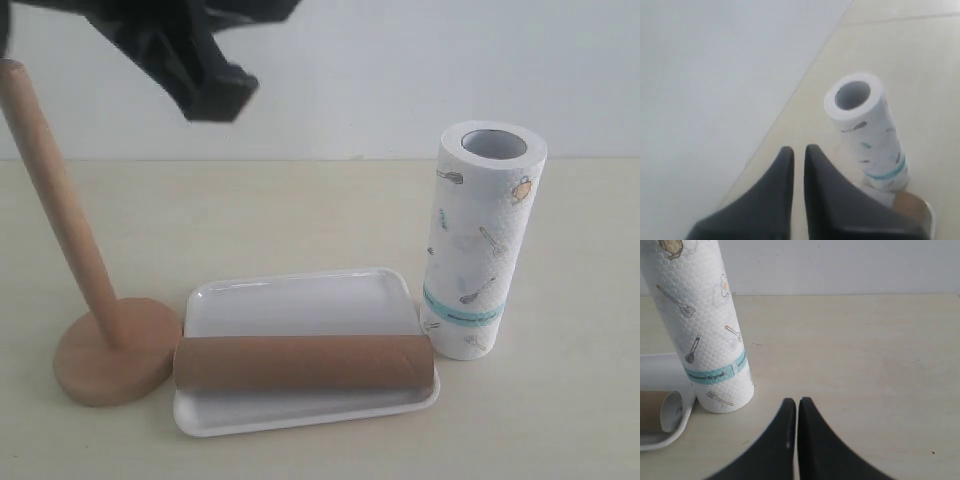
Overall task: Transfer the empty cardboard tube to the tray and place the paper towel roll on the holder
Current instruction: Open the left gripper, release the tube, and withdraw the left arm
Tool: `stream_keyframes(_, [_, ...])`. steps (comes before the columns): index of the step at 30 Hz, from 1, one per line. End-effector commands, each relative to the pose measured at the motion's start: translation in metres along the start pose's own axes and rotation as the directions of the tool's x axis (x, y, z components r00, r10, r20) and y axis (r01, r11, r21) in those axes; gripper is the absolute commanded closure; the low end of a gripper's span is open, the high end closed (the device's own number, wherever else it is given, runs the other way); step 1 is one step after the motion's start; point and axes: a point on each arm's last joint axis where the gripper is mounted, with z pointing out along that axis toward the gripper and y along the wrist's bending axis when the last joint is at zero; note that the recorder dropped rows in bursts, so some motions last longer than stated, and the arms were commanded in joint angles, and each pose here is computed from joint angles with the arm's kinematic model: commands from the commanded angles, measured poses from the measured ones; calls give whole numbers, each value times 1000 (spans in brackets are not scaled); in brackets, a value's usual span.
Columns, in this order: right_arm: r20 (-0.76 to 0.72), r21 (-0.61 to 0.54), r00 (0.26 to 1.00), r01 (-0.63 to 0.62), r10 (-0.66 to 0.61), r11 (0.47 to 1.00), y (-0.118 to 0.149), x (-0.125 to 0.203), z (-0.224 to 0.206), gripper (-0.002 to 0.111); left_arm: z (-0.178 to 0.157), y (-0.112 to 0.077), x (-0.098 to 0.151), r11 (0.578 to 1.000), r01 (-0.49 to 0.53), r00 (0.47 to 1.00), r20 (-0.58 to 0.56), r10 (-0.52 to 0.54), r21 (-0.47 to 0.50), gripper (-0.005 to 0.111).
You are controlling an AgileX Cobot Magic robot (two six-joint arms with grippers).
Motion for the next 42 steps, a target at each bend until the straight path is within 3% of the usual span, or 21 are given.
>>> stream_keyframes(1, [10,4,1000,5,-5,1000,0,-1,0,107,-45,4,-9,995,100,993,69,-100,6,102])
stream_keyframes(4, [10,4,1000,5,-5,1000,0,-1,0,107,-78,6,-7,989,150,986,66,-150,7,102])
stream_keyframes(8, [10,4,1000,5,-5,1000,0,-1,0,107,-125,5,-2,938,345,931,111,-347,38,102])
stream_keyframes(13, [10,4,1000,5,-5,1000,0,-1,0,107,-165,-1,14,900,431,880,187,-436,66,102])
stream_keyframes(28, [10,4,1000,5,-5,1000,0,-1,0,107,-273,-5,42,898,436,778,475,-411,62,102])
stream_keyframes(34, [10,4,1000,5,-5,1000,0,-1,0,107,-297,-8,52,898,437,742,540,-397,59,102])
stream_keyframes(39, [10,4,1000,5,-5,1000,0,-1,0,107,-303,-14,59,885,465,743,554,-376,-24,102])
stream_keyframes(42, [10,4,1000,5,-5,1000,0,-1,0,107,-296,-21,63,857,498,765,531,-363,-131,102])
